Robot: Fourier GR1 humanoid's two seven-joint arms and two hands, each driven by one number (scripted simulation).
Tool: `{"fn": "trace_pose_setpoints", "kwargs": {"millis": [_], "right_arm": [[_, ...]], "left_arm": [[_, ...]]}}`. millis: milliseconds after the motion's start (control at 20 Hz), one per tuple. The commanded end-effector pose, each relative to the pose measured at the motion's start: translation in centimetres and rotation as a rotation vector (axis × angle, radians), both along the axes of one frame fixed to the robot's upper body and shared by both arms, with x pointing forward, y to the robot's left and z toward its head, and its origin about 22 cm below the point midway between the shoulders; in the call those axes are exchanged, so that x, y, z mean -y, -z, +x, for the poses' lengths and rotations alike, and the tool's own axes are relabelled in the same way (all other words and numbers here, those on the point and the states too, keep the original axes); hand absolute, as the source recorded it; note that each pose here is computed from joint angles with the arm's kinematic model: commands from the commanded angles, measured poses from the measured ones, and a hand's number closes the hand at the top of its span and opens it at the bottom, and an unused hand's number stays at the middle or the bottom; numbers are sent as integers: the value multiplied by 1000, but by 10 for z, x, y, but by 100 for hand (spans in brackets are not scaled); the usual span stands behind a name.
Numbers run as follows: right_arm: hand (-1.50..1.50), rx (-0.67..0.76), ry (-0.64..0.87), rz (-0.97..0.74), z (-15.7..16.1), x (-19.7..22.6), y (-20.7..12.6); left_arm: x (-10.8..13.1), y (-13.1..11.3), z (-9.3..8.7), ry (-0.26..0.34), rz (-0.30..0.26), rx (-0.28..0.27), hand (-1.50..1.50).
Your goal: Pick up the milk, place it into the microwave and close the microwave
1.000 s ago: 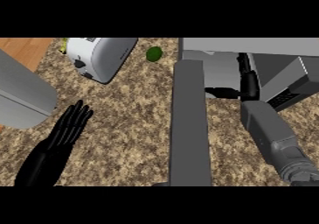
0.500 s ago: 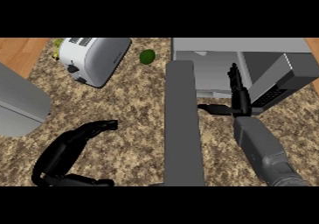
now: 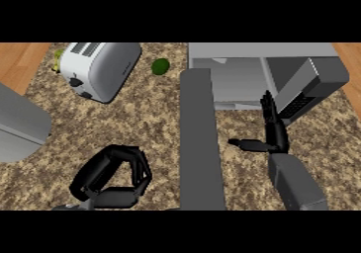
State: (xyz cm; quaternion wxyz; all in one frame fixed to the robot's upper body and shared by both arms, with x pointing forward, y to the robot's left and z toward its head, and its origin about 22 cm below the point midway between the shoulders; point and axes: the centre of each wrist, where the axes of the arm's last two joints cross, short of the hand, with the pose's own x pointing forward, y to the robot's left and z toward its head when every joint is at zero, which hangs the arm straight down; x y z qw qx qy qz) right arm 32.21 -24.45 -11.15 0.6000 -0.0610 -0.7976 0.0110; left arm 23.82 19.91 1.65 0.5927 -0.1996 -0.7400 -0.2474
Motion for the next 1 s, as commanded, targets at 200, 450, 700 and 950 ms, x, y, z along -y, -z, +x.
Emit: {"fn": "trace_pose_setpoints", "kwargs": {"millis": [200,450,700,950], "right_arm": [[-150,6,-59,-17,-40,14,10],[-150,56,-41,-16,-82,22,7],[-150,67,-24,-8,-109,39,-22],[-150,105,-19,-10,-143,58,-48]], "left_arm": [[36,17,17,146,163,-40,150],[65,43,9,203,191,-49,150],[105,52,7,294,188,-66,150],[139,65,-4,360,271,-50,150]]}}
